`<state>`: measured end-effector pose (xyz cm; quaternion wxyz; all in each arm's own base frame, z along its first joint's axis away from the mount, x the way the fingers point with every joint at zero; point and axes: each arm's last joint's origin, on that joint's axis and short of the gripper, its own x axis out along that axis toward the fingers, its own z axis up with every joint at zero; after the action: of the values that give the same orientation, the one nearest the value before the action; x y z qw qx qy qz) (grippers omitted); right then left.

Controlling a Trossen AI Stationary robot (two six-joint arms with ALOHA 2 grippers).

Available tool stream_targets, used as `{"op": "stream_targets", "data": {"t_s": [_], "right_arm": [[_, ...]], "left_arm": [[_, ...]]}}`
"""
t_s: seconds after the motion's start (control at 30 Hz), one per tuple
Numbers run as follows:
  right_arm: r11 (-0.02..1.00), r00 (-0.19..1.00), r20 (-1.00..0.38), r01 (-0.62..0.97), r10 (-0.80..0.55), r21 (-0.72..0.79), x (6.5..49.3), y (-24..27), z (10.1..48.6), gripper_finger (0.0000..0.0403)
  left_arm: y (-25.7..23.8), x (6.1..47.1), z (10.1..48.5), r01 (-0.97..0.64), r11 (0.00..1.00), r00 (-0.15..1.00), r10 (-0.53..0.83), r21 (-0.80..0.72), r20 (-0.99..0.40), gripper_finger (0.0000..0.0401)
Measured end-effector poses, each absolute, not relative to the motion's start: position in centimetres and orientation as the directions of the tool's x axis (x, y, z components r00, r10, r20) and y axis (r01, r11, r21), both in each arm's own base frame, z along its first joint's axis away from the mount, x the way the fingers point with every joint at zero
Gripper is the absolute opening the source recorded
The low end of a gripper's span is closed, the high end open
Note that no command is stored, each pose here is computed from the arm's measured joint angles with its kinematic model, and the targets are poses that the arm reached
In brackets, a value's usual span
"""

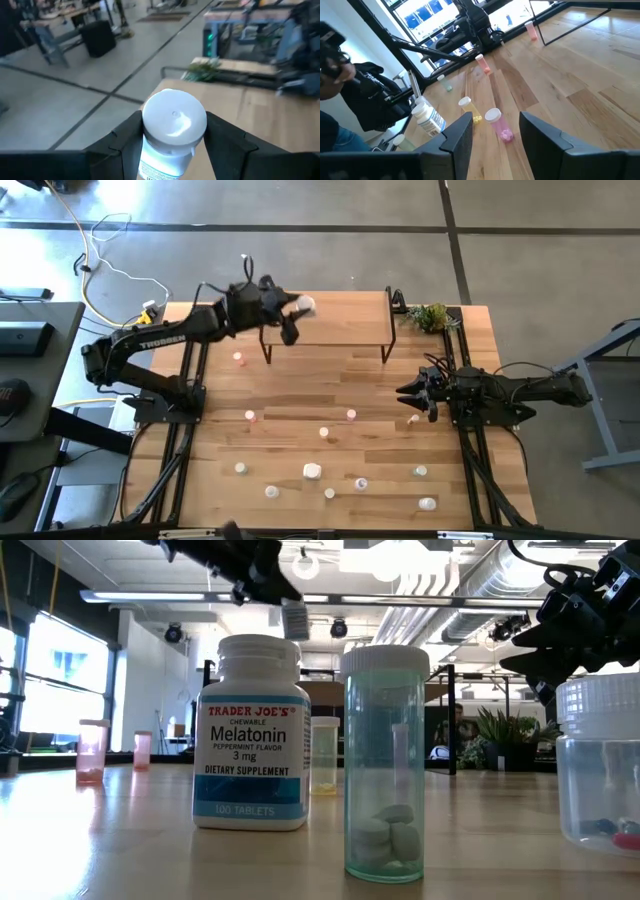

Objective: Pick and place medicine bottles onto shelf by color
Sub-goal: Put the top white pill bottle on the shelf

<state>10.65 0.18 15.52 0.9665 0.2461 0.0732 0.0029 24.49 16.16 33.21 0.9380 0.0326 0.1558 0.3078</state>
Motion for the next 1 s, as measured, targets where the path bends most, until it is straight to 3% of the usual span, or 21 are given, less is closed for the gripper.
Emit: {"op": "stream_targets", "data": {"t_s": [0.53, 1.0], "right_arm": [[0.879, 0.989, -0.140, 0.031, 0.041, 0.476, 10.7, 0.2, 15.5, 0.0154], [0.879, 0.989, -0.140, 0.030, 0.042, 0.476, 10.7, 0.2, 15.5, 0.0154]], "left_arm": [[21.9, 18.4, 31.9, -0.605, 0.796, 0.716, 0.547, 0.005, -0.435, 0.0170], [24.0, 19.4, 29.0, -0.591, 0.806, 0.683, 0.518, 0.028, -0.515, 0.0170]]}}
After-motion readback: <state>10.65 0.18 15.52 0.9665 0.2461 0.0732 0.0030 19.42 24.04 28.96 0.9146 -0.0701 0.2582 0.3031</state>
